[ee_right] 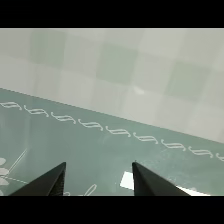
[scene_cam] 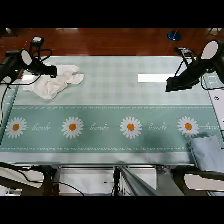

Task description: Fold the shirts.

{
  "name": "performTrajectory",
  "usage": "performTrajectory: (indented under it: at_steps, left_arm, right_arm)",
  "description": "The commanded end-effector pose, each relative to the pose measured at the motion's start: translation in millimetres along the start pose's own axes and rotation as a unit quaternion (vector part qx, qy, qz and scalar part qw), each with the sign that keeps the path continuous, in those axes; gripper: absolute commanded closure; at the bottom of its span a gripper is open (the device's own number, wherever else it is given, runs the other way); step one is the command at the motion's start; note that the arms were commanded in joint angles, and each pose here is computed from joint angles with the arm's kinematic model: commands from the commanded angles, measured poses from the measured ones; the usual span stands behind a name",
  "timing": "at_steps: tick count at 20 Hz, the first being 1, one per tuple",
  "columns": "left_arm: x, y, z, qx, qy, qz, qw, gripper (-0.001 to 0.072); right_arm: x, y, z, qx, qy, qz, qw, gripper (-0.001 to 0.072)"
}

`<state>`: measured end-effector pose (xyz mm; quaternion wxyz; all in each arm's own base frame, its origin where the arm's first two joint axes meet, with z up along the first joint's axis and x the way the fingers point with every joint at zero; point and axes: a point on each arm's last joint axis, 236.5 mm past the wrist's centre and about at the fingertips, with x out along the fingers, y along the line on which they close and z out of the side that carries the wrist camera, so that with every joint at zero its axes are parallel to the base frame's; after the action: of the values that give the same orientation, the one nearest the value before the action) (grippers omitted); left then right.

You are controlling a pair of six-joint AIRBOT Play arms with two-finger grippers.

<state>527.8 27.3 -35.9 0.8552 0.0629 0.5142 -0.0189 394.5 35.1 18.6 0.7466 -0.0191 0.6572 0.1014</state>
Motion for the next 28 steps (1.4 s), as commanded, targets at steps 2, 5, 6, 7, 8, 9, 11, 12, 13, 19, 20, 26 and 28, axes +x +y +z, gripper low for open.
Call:
performTrajectory:
  at_steps: [2,5,6,7,8,9,11,12,13,19,20,26,28]
  left_arm:
    - [37.2,-4.5,-25.8,-0.007,0.044,-0.009,0.999,-0.0013]
    - [48.7,-6.2,-37.1,-0.007,0.062,-0.012,0.998,-0.0005]
    - [49.1,-7.0,-40.1,-0.007,0.068,-0.013,0.998,0.0234]
    - [45.9,-7.1,-41.0,-0.006,0.075,-0.014,0.997,0.0591]
    - [39.9,-6.3,-37.0,-0.006,0.078,-0.014,0.997,0.0664]
    - [31.8,-4.4,-26.9,-0.006,0.073,-0.013,0.997,0.0672]
    - [0.6,2.2,12.8,-0.007,0.039,-0.008,0.999,0.0672]
    - [-24.6,4.5,41.3,-0.005,0.007,-0.004,1.000,0.0673]
    - [-54.1,5.5,69.0,-0.003,-0.026,0.000,1.000,0.0672]
    - [-287.0,-40.5,156.6,0.039,-0.246,-0.006,0.968,0.0672]
    - [-321.2,-56.5,150.7,0.051,-0.270,-0.015,0.961,0.0672]
    - [-499.2,-150.7,93.0,0.130,-0.405,-0.110,0.898,0.0673]
    - [-538.7,-165.8,73.1,0.146,-0.435,-0.139,0.877,0.0672]
  right_arm:
    - [0.1,1.8,0.2,0.006,0.000,0.004,1.000,0.0218]
    - [0.1,3.9,0.6,0.010,-0.001,0.008,1.000,0.0218]
    - [0.0,5.5,0.8,0.010,-0.002,0.012,1.000,0.0218]
    - [0.0,6.1,0.9,0.011,-0.002,0.013,1.000,0.0218]
    - [-0.1,6.0,1.0,0.011,-0.002,0.013,1.000,0.0218]
    - [0.0,5.9,0.9,0.011,-0.002,0.013,1.000,0.0218]
    - [-0.1,5.9,1.0,0.011,-0.002,0.012,1.000,0.0218]
    - [-0.2,5.9,0.9,0.010,-0.002,0.012,1.000,0.0218]
    - [-0.2,5.9,0.7,0.010,-0.001,0.012,1.000,0.0219]
    - [-1.3,0.7,-17.1,0.008,0.036,0.001,0.999,0.0219]
    - [-2.6,-4.9,-25.2,0.006,0.052,-0.011,0.999,0.0219]
    - [-39.8,-50.2,-54.5,0.000,0.081,-0.120,0.989,0.0219]
    - [-52.9,-53.3,-55.8,0.001,0.067,-0.133,0.989,0.0219]
